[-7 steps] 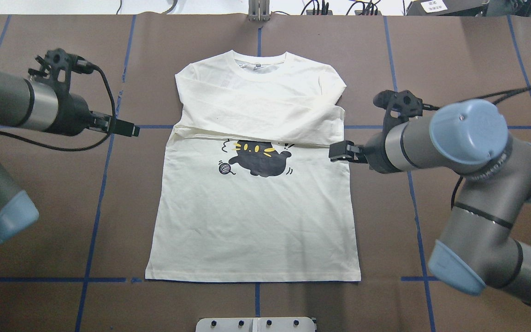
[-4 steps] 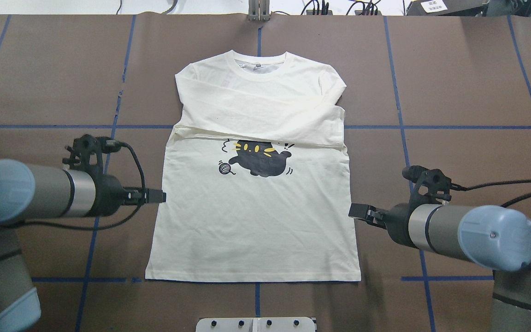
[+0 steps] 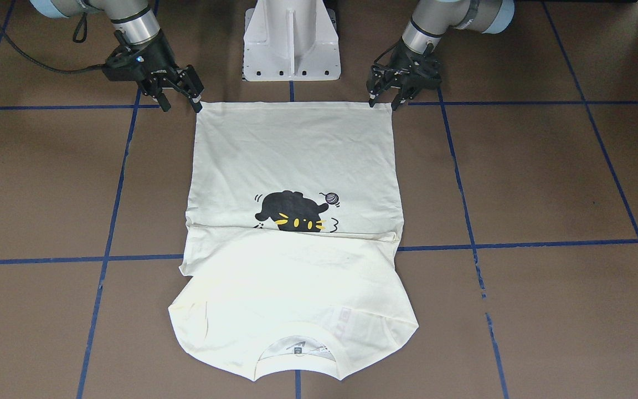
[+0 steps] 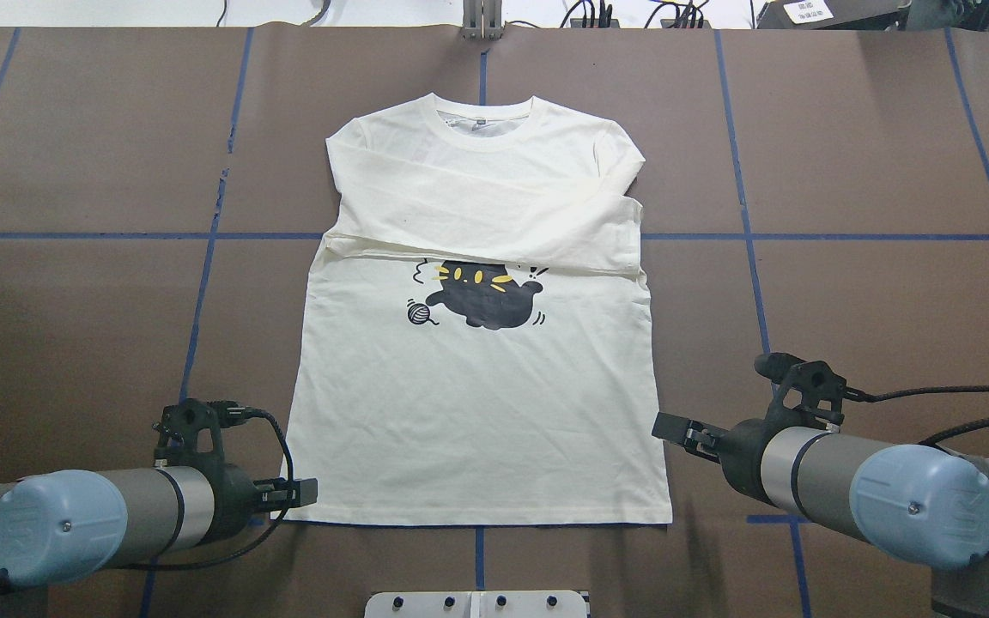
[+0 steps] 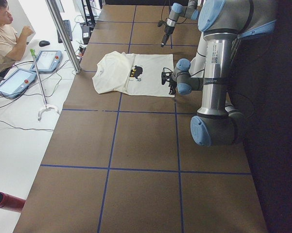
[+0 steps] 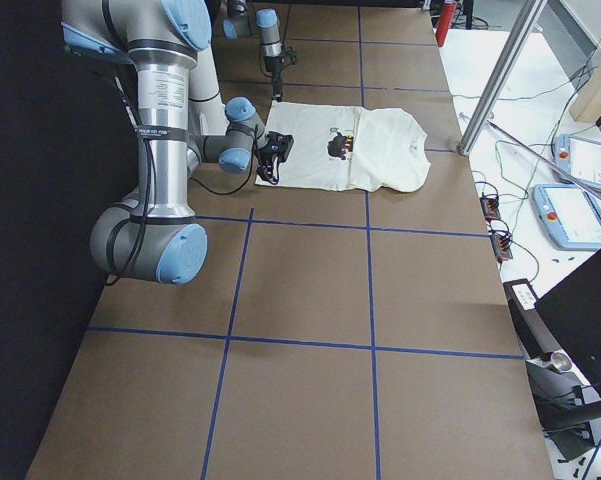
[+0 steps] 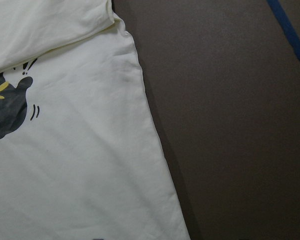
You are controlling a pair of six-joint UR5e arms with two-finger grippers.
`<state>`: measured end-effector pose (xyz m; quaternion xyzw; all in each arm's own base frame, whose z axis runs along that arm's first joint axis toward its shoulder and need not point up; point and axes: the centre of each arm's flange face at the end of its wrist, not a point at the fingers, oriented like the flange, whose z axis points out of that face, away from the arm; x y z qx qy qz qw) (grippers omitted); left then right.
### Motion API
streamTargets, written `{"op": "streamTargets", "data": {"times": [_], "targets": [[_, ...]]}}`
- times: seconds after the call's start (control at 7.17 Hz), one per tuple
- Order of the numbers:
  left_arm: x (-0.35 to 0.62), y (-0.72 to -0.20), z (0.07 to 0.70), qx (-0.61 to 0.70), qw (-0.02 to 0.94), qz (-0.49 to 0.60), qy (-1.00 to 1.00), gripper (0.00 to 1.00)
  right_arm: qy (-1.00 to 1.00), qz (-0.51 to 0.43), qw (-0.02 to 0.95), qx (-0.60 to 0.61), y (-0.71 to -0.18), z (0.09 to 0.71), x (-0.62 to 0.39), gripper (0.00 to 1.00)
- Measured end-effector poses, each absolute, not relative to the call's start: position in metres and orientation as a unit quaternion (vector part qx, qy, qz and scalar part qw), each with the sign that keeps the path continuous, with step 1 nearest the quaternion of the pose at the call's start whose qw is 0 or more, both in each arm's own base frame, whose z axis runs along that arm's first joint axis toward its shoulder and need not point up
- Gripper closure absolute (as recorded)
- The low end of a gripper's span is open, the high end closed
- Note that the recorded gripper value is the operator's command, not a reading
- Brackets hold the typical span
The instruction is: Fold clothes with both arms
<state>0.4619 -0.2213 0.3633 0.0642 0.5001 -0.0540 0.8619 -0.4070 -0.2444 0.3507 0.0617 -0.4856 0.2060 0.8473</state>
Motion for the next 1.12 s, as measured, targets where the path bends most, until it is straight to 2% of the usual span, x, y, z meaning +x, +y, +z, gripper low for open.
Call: {"op": "streamTargets", "data": {"times": [0.14,0.28,0.7,1.12], "targets": [[0.4638,-0.2170,0.3690,0.062,0.868,-0.054,0.490,0.34,-0.485,0.206,0.848,0.062,-0.2438,0.3513,-0.4070,0.08],[0.4649,-0.2152,0.3719,0.061,0.872,-0.053,0.483,0.40,-0.485,0.206,0.848,0.063,-0.2433,0.3515,-0.4073,0.07],[0.4693,-0.2131,0.3714,0.058,0.877,-0.053,0.475,0.47,-0.485,0.206,0.848,0.066,-0.2425,0.3517,-0.4079,0.07],[0.4722,-0.2120,0.3706,0.051,0.876,-0.062,0.476,0.47,-0.484,0.206,0.848,0.066,-0.2422,0.3517,-0.4082,0.07]]}}
